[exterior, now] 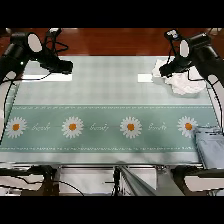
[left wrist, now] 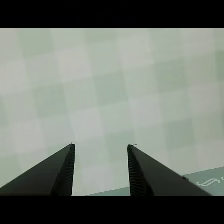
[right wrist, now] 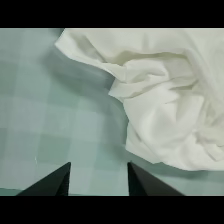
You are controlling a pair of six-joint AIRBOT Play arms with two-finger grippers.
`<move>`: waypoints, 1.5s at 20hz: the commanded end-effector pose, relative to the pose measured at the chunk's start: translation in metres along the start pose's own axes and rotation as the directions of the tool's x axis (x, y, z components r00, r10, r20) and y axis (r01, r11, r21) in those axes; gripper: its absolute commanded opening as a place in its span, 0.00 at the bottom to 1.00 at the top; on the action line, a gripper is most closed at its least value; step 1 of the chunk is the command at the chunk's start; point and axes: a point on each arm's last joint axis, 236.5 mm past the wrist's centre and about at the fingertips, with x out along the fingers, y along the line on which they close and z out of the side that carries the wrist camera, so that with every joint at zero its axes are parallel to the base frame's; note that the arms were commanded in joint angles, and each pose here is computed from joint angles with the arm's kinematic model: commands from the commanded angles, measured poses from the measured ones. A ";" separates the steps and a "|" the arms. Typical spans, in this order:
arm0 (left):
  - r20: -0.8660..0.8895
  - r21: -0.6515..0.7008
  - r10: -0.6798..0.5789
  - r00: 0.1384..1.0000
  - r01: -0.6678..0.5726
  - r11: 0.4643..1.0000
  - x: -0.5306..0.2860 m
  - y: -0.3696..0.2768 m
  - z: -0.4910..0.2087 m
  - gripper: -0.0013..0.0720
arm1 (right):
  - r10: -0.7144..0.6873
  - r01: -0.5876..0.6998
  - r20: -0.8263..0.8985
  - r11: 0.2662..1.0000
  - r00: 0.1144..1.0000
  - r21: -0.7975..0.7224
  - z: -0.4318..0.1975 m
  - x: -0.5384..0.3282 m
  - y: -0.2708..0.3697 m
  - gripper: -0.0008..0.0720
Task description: Fold the shirts.
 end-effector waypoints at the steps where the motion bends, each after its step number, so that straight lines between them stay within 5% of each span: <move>1: 0.000 0.000 0.001 1.000 -0.001 1.000 0.000 0.000 0.000 0.58 | 0.000 0.000 0.001 1.000 1.000 0.001 0.000 -0.001 0.000 0.62; 30: -0.001 0.041 -0.001 1.000 0.001 0.999 0.000 -0.001 0.000 0.58 | -0.001 0.001 0.027 1.000 1.000 0.000 0.006 -0.001 -0.001 0.62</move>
